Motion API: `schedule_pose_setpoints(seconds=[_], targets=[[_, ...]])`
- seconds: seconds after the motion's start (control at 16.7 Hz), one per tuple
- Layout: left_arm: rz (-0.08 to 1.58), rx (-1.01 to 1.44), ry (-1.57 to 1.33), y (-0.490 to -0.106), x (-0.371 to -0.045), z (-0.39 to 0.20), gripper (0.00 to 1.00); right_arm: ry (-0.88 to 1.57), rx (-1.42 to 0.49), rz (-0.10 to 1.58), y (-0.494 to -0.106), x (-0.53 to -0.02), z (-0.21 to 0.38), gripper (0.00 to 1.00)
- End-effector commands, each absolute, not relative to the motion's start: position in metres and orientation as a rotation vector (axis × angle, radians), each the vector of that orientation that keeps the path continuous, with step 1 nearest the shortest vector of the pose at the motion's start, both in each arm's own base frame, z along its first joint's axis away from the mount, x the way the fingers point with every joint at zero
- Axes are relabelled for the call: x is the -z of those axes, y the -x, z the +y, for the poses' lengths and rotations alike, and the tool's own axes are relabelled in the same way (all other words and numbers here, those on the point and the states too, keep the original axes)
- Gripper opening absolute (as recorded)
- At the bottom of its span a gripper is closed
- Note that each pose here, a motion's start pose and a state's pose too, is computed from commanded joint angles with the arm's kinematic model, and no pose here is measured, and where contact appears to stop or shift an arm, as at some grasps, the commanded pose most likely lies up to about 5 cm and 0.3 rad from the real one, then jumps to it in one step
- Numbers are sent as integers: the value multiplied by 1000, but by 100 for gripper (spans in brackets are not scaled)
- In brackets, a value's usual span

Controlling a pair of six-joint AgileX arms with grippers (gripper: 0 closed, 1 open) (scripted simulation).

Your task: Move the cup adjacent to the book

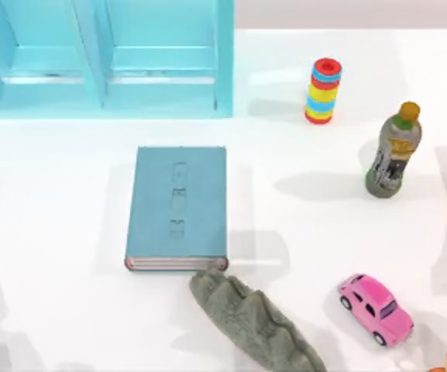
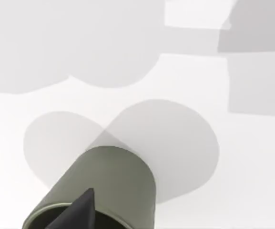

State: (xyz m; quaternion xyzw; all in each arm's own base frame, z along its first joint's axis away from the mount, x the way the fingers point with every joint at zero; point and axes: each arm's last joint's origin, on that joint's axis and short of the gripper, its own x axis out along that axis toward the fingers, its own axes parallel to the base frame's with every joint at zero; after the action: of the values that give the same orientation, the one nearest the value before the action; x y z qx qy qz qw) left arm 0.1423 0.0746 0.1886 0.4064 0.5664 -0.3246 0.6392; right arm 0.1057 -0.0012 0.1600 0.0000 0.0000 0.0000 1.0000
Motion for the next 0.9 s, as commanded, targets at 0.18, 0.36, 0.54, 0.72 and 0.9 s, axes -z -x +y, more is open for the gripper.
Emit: schedule_pose_setpoints(seconds=[0.18,0.36,0.54,0.72,0.9], targets=[[1306,967,-995,-152,-201,98,100,0,0,0,-106,-160,-1,100],[1265,1123,-1085,-160,-216,121,100,0,0,0,-106,-160,-1,100],[1220,1200,-1174,-166,-230,139,100,0,0,0,-106,-160,-1,100],[1199,1222,-1223,-168,-238,148,100,0,0,0,-106,-160,-1,100],[1199,1222,-1225,-168,-238,149,100,0,0,0,-106,-160,-1,100]])
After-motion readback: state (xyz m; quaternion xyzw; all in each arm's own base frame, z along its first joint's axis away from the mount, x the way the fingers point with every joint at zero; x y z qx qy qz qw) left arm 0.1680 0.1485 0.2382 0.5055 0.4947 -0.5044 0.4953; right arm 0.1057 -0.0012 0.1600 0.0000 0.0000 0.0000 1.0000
